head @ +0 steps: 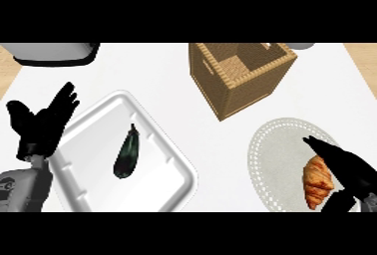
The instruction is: Pick the croissant from the placemat and place it in the basket
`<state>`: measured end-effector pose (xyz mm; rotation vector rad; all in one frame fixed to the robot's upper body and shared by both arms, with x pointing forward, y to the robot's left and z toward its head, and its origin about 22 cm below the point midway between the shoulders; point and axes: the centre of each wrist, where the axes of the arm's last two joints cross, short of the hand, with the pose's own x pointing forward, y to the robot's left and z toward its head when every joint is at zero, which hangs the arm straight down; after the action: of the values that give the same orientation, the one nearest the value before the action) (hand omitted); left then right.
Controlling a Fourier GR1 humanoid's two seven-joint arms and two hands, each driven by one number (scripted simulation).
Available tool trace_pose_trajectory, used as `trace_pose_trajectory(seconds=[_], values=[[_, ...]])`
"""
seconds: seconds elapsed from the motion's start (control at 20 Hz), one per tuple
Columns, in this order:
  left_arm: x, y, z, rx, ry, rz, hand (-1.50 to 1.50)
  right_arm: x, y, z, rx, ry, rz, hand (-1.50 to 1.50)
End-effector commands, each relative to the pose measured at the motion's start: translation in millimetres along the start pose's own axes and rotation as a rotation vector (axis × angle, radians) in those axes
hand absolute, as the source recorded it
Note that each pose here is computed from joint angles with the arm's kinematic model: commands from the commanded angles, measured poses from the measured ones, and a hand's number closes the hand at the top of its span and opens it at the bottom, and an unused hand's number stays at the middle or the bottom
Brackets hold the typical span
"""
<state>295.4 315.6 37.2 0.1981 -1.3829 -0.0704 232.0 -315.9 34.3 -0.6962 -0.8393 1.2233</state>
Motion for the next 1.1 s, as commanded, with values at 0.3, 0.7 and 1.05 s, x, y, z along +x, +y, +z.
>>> trace_pose_trajectory(seconds=[0.3,0.7,1.05], values=[[10,-2,-1,-0.008,0.02,0.008,0.0,-5,36,-13,0.078,-0.019,0.168,1.5],[-8,8,-2,-0.008,-0.004,0.009,0.0,-4,38,-27,0.083,-0.019,0.149,1.5],[13,-12,-3,-0.071,-0.028,-0.002,0.0,148,2,-48,-0.203,0.057,-0.158,1.5]])
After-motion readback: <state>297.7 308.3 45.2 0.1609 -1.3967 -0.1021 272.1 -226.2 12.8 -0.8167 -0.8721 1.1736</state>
